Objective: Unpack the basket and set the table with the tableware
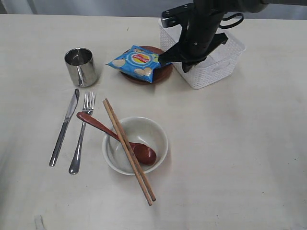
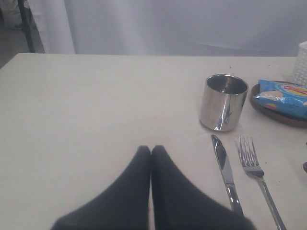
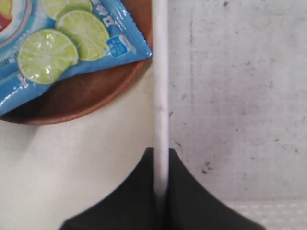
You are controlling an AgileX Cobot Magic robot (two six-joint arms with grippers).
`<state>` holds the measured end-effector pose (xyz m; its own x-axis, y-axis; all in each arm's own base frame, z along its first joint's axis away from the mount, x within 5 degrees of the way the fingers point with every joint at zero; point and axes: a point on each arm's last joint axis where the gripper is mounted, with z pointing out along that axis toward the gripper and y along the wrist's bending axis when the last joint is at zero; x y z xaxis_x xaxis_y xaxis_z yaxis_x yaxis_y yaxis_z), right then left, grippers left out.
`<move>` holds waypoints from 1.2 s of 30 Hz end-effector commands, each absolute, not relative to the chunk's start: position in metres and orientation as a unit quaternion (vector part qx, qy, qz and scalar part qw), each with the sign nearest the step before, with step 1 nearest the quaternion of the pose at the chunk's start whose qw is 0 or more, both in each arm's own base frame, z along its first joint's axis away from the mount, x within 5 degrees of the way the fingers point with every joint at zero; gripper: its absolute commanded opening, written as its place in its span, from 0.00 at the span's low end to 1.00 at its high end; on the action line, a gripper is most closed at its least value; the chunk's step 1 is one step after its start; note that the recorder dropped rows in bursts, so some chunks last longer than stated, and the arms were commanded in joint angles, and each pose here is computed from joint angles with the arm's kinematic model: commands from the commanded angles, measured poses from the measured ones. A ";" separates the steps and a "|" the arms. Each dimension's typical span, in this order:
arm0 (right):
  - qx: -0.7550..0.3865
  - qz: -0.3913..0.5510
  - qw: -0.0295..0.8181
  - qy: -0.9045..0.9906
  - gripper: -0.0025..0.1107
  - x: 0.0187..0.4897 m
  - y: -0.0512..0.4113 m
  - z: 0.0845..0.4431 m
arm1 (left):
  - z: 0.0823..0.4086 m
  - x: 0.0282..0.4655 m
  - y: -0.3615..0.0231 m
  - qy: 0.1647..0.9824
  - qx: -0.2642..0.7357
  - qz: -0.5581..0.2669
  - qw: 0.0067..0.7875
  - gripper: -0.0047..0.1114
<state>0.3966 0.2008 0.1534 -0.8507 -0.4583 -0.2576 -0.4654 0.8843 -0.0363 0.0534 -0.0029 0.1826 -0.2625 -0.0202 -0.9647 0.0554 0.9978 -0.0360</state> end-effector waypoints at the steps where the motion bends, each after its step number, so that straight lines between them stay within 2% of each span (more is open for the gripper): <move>1: -0.192 0.045 0.109 0.974 0.02 0.390 0.212 0.141 | 0.182 0.053 -0.003 0.791 0.014 -0.026 0.611 0.04; 11: -0.120 0.026 0.096 0.988 0.02 0.409 0.164 0.140 | 0.182 0.053 -0.003 0.791 0.014 -0.026 0.611 0.04; 20: 0.011 0.016 0.056 0.998 0.02 0.415 0.115 0.134 | 0.182 0.053 -0.003 0.791 0.014 -0.026 0.611 0.04; 28: 0.024 0.044 0.049 0.998 0.02 0.407 0.140 0.134 | 0.182 0.053 -0.003 0.791 0.014 -0.026 0.611 0.04; 36: 0.075 0.118 0.063 0.988 0.02 0.408 0.162 0.138 | 0.182 0.053 -0.003 0.791 0.014 -0.026 0.611 0.04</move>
